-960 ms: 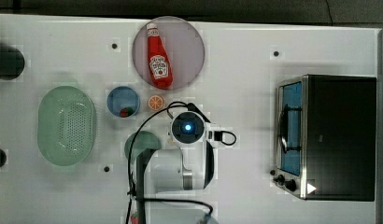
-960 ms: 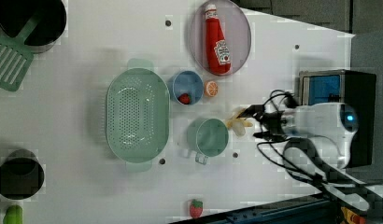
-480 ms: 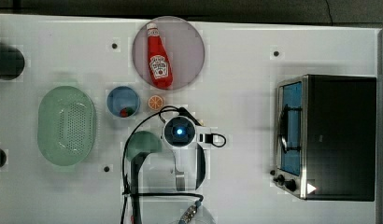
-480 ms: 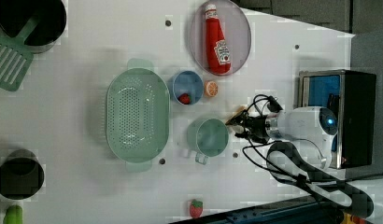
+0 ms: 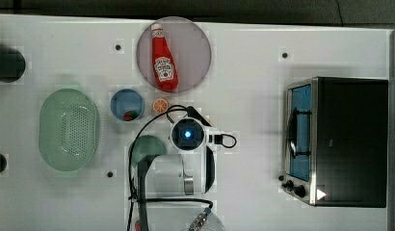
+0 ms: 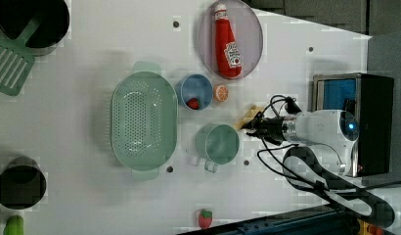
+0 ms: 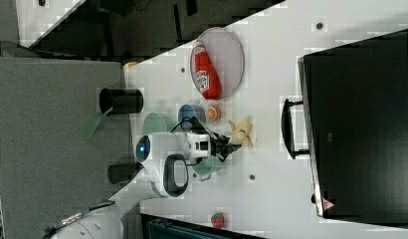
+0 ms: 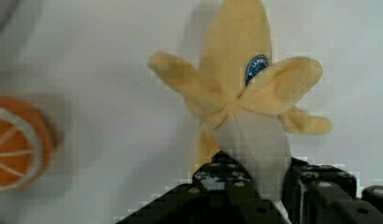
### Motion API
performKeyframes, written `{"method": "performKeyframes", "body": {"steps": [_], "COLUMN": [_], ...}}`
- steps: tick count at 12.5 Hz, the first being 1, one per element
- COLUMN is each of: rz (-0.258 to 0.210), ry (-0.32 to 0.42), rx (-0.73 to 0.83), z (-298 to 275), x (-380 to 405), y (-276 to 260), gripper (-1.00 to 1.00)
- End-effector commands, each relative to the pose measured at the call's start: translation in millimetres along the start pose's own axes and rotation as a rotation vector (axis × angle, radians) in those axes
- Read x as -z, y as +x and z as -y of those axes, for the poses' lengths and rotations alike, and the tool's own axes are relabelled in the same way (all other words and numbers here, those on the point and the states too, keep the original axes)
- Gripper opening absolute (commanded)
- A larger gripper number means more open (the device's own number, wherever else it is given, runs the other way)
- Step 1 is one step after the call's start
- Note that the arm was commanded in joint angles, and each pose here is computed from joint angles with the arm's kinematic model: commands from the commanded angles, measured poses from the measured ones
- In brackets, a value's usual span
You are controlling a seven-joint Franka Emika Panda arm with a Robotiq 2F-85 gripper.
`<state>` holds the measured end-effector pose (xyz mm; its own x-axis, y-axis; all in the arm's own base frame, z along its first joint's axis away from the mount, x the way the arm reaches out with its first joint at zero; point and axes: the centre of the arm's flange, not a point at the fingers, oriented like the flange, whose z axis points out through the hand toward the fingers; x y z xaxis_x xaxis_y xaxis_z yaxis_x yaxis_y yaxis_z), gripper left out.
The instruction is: Pick banana from table and place on oven.
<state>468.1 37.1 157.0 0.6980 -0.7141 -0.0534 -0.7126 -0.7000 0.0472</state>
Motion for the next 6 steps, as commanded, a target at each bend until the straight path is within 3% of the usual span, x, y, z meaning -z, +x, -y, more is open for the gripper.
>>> {"method": "performKeyframes", "body": {"steps": [1,4,6], "rz": [-0.091,-0.158,-0.146], "ry": [0.103,0.159,0.127], "rx": [-0.009,-0.018,-0.036], "z": [19.8,19.7,8.4], "x": [67.5,159.3,221.9], "y": [7.1,12.9,13.1], "gripper": [-0.51,-0.51,-0.51]}}
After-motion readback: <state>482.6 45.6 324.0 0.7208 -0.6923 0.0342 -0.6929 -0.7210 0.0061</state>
